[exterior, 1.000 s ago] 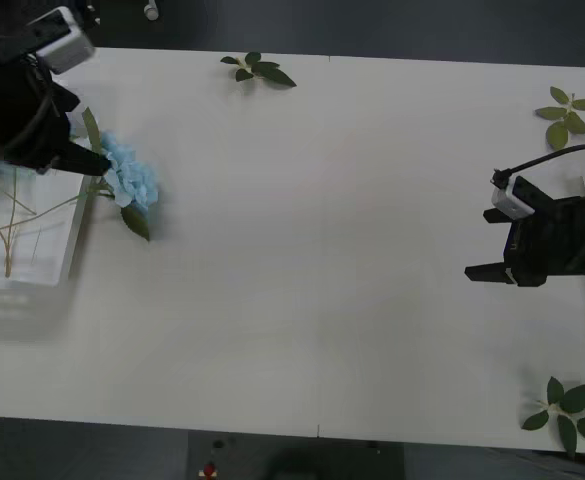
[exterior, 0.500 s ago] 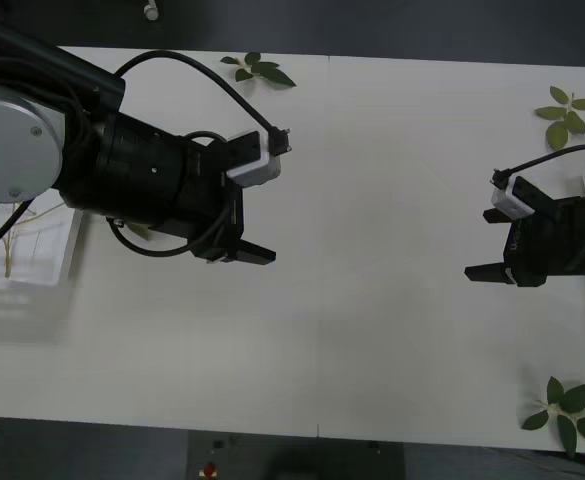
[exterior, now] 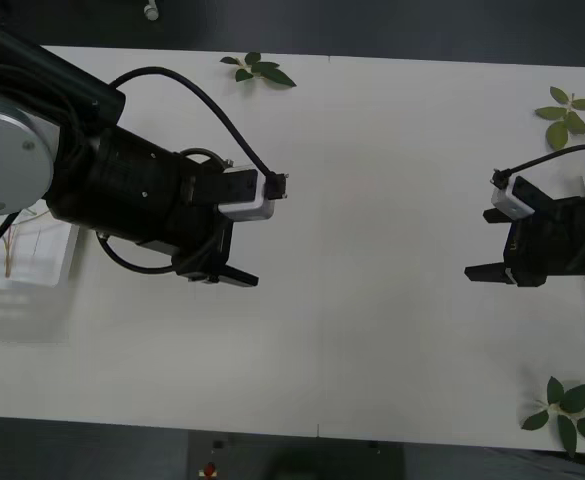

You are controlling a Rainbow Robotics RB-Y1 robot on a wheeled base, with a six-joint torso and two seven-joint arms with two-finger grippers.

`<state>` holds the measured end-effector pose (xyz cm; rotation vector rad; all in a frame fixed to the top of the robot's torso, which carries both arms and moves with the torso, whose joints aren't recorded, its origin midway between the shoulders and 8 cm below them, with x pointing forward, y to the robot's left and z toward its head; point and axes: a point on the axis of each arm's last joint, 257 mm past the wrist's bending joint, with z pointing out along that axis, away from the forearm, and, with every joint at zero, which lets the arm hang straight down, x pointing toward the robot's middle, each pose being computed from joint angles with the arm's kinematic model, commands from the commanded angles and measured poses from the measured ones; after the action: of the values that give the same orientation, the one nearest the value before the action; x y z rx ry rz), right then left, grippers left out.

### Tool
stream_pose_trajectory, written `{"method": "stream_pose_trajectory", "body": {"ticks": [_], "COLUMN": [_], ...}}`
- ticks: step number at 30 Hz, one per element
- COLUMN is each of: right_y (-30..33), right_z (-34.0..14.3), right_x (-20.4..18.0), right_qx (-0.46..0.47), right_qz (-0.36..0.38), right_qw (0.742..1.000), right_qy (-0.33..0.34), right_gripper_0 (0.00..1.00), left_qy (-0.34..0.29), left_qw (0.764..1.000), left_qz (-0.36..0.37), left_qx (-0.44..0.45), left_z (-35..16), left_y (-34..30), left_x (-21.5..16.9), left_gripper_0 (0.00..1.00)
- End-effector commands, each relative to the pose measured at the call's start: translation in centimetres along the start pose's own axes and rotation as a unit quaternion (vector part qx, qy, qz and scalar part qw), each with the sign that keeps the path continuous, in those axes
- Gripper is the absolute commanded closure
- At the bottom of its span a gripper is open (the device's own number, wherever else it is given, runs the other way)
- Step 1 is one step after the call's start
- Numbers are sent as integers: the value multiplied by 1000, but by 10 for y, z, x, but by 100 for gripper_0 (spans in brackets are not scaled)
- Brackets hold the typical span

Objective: Put the red flowers into the right box and the blue flowers into the left box

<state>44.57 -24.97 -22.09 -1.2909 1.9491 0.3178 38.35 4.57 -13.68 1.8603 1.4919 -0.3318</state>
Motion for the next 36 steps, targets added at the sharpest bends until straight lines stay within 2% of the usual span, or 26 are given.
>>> {"method": "stream_pose_trajectory", "body": {"ticks": [1, 6, 13, 22, 29, 36], "right_y": [-7, -7, -7, -7, -7, -7], "right_z": [-8, -8, -8, -8, -8, -8], "right_x": [-13, -13, -13, -13, -13, -13], "right_qx": [8, 8, 8, 8, 8, 8], "right_qz": [-4, -4, -4, -4, -4, -4], "right_qw": [1000, 1000, 1000, 1000, 1000, 1000], "right_qy": [-7, -7, -7, -7, -7, -7], "right_gripper_0": [0, 0, 0, 0, 0, 0], "left_qy": [23, 88, 181, 198, 194, 191], "left_qw": [999, 995, 976, 962, 966, 978], "left_qz": [14, -36, -96, -168, -152, -29], "left_qx": [-20, -35, -66, -82, -85, -79], "left_z": [-11, -19, -40, -46, -45, -43], "left_y": [6, 11, 11, 2, 5, 18], "left_x": [13, 50, 86, 89, 86, 86], "left_gripper_0": [0, 0, 0, 0, 0, 0]}}
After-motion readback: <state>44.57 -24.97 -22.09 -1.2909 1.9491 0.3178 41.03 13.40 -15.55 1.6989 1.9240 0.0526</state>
